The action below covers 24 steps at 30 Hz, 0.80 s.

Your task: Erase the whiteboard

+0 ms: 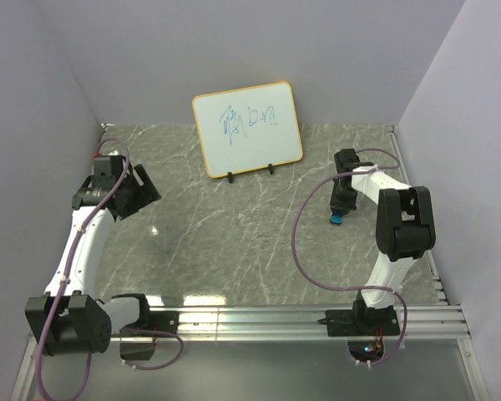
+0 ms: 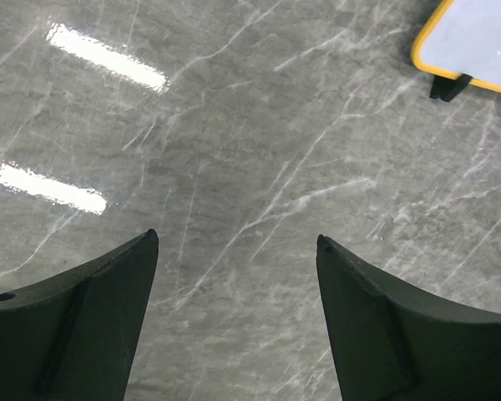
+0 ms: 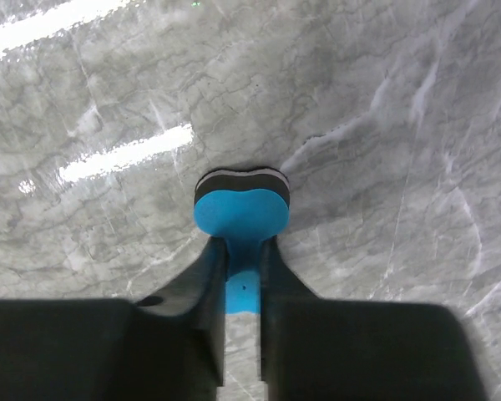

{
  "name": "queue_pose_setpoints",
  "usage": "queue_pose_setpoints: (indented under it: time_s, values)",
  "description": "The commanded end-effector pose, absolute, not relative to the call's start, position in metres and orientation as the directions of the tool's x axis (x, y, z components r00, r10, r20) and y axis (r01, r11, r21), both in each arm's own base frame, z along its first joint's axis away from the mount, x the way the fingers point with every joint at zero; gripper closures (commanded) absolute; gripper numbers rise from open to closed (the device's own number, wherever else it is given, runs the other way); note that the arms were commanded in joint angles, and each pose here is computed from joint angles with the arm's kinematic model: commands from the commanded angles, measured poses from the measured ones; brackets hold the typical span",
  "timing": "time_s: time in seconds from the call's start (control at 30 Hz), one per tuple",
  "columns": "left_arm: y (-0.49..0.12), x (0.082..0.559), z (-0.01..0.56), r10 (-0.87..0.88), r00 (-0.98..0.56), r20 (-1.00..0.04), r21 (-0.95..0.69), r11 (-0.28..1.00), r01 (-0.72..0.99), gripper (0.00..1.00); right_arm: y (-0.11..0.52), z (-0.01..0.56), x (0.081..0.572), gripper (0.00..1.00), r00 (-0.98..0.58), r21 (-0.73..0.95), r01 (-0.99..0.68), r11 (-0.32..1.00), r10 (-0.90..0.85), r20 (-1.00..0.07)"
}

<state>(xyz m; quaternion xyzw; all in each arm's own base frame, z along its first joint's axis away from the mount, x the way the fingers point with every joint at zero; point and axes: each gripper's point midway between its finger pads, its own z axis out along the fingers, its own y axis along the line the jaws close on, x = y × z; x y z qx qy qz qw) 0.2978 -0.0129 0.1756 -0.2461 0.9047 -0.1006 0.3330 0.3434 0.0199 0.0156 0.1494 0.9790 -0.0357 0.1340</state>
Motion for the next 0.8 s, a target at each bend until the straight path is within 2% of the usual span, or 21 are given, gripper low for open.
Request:
queue_pose_setpoints:
  time_s: [0.0,0.07,0.13,0.17,0.27,0.43,0.53,0.63,0.7,0.77]
  values:
    - [-0.007,0.294,0.174,-0.531,-0.625,-0.572,-0.334,0.847,-0.413,0.2,0.017,0.016,0.344,0.96,-0.918,-0.046,0.307,0.951,0.283,-0.278]
    - [0.001,0.294,0.168,-0.53,-0.618,-0.58,-0.302,0.845,-0.442,0.22,0.019,0.017,0.343,1.0,-0.919,-0.042,0.305,0.951,0.283,-0.273]
    - [0.002,0.301,0.165,-0.5,-0.627,-0.597,-0.283,0.863,-0.418,0.4,0.025,0.019,0.344,1.0,-0.921,-0.018,0.3,0.954,0.284,-0.266]
    - [0.003,0.305,0.166,-0.493,-0.628,-0.603,-0.279,0.867,-0.413,0.44,0.027,0.022,0.344,1.0,-0.919,-0.007,0.303,0.953,0.291,-0.266]
    - [-0.007,0.322,0.174,-0.466,-0.638,-0.613,-0.318,0.885,-0.341,0.43,0.047,0.035,0.345,1.0,-0.921,0.051,0.28,0.959,0.283,-0.267]
    - [-0.021,0.374,0.208,-0.451,-0.517,-0.728,-0.432,0.887,-0.165,0.39,0.088,0.064,0.333,1.0,-0.926,0.173,0.211,0.962,0.253,-0.281]
    - [-0.038,0.402,0.217,-0.466,-0.542,-0.699,-0.536,0.844,-0.034,0.42,0.105,0.082,0.322,1.0,-0.923,0.263,0.194,0.945,0.267,-0.278]
    - [-0.055,0.429,0.211,-0.455,-0.597,-0.661,-0.6,0.798,0.056,0.4,0.113,0.099,0.312,1.0,-0.915,0.322,0.181,0.929,0.279,-0.291]
    - [-0.063,0.447,0.218,-0.45,-0.574,-0.684,-0.623,0.769,0.14,0.29,0.117,0.107,0.305,1.0,-0.914,0.348,0.173,0.921,0.282,-0.291]
    - [-0.066,0.466,0.209,-0.453,-0.579,-0.677,-0.643,0.747,0.167,0.3,0.117,0.117,0.298,1.0,-0.911,0.361,0.164,0.918,0.282,-0.302]
